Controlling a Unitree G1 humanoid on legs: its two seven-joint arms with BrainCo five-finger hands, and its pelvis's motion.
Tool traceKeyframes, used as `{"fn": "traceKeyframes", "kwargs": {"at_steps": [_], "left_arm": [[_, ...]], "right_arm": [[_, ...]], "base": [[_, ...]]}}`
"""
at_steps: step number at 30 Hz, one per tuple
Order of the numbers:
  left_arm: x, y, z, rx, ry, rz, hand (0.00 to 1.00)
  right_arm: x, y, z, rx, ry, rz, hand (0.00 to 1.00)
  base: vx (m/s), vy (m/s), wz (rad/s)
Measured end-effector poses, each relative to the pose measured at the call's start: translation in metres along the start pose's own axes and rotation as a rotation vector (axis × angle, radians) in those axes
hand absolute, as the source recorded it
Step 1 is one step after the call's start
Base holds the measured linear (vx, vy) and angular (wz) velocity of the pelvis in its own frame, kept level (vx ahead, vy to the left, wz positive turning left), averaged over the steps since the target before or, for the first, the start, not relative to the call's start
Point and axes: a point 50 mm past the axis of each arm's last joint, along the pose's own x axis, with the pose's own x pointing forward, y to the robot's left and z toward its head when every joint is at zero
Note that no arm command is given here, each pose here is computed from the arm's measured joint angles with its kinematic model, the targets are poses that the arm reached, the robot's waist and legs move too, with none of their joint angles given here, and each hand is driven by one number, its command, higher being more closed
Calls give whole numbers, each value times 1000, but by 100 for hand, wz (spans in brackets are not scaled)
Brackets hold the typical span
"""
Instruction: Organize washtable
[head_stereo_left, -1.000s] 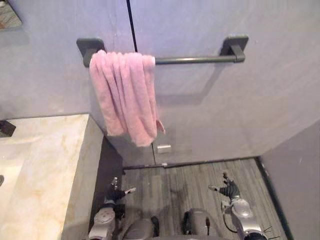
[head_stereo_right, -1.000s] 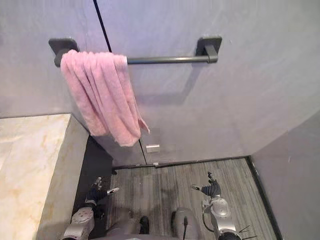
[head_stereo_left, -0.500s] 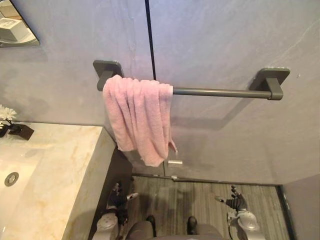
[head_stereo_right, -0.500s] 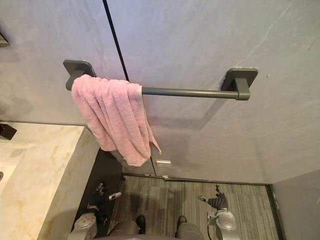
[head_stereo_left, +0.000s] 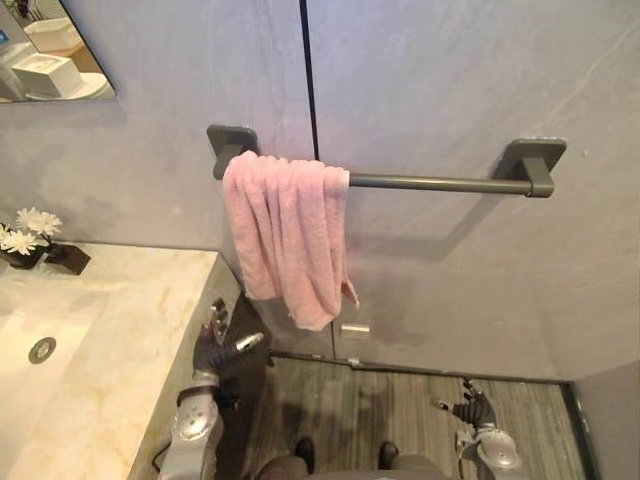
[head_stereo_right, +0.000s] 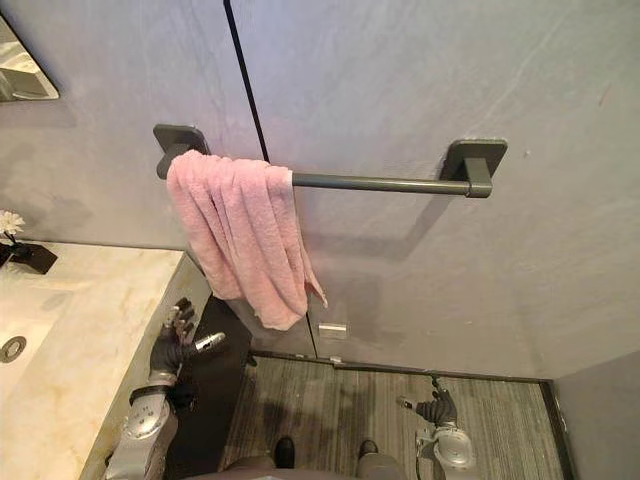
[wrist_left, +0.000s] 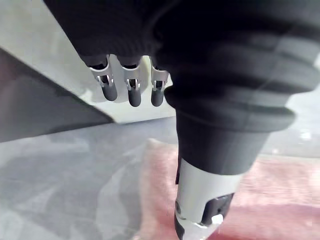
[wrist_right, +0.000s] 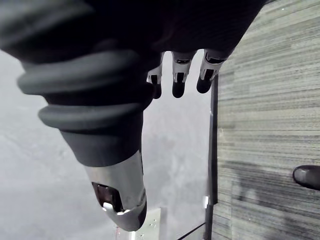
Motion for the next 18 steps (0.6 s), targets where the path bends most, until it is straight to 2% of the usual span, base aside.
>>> {"fn": "traceKeyframes", "kwargs": {"at_steps": [9, 12, 13, 18], "left_arm": [[38, -13, 43, 39, -169, -49, 0], [41, -12, 36, 84, -135, -55, 0], [43, -12, 32, 99, -119, -62, 100], [50, -24, 31, 127, -105, -107, 100]], "right_arm": [[0, 7, 1, -46, -5, 51, 0], [-2, 10, -4, -78, 6, 77, 0], [-2, 12, -3, -84, 5, 91, 0], [-4, 18, -5, -108, 12, 130, 0]], "base": [[1, -2, -2], [-35, -8, -11], [-44, -5, -23], [-51, -2, -24]]}}
